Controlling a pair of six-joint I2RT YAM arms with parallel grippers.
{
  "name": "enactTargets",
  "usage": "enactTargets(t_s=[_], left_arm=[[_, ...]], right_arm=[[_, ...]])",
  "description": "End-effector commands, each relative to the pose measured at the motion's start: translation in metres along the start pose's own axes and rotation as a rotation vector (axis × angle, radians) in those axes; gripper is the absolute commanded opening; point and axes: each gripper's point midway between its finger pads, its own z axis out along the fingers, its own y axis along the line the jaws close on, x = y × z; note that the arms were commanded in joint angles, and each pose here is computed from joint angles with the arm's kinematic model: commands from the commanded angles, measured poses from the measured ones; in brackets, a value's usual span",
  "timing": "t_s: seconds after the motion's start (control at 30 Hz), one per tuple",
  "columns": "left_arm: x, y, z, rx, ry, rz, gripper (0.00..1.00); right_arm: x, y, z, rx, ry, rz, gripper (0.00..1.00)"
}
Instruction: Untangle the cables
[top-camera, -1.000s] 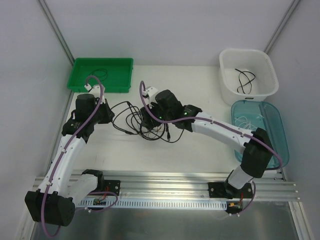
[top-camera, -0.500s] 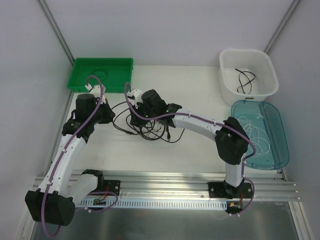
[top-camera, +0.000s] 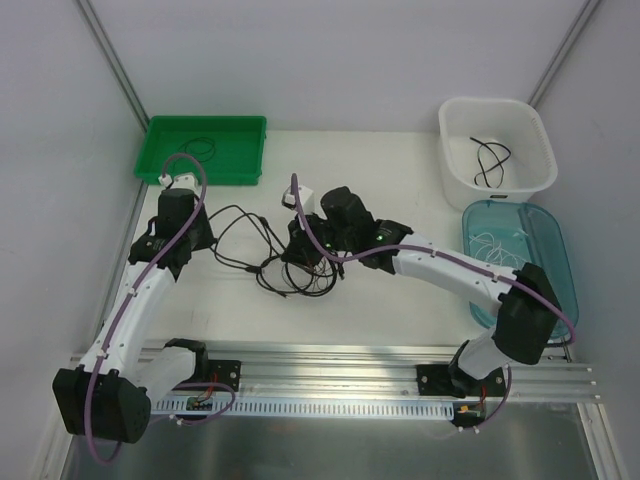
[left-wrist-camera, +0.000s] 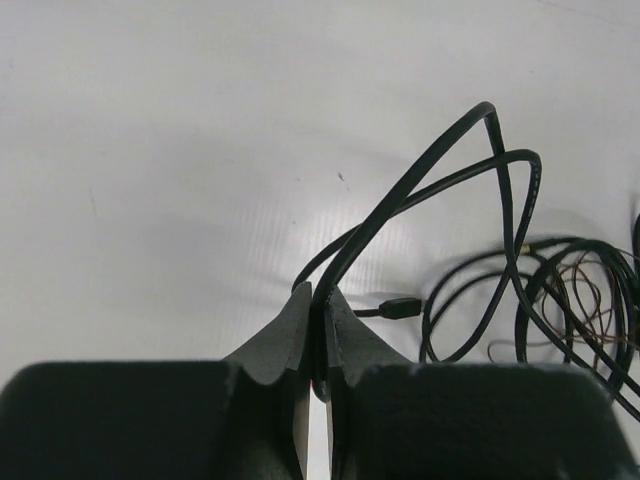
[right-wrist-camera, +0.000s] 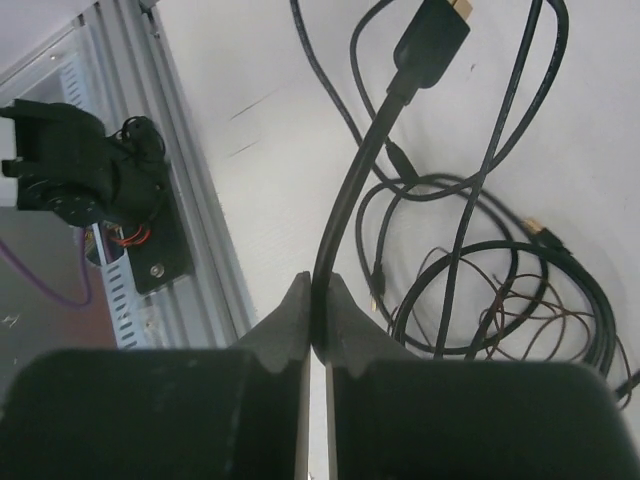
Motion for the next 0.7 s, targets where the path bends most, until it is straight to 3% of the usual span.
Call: enactTargets(t_s=[0.0,0.13,0.27,0.37,0.5,0.67], left_arm=[[-0.015,0.015,-0.007,-0.092,-0.053,-0.056,0.00],[-0.017,0.014,-0.012,-0.078,-0.077,-0.060,0.00],[-0.021,0.012,-0.016,-0.059,-0.100,-0.063,0.00],[-0.023,0.012,-0.019,-0.058,-0.120,-0.065,0.00],[-0.027,0.009,-0.022,-0.039,-0.139,-0.066,0.00],[-0.027,0.008,-0.023,-0.030,-0.147,-0.066,0.00]], right_arm=[[0.004,0.015,-0.021,-0.046,0.005,-0.056,0.01],[0.039,-0.012,-0.018,0.075,0.086,-0.010,0.03],[0.061,-0.037,-0.022,0.175,0.130,0.048,0.39],[0.058,-0.043,-0.027,0.216,0.114,0.057,0.55],[0.058,-0.055,-0.033,0.296,0.111,0.076,0.60],[0.052,-0.091,-0.060,0.567,0.039,0.147,0.59]])
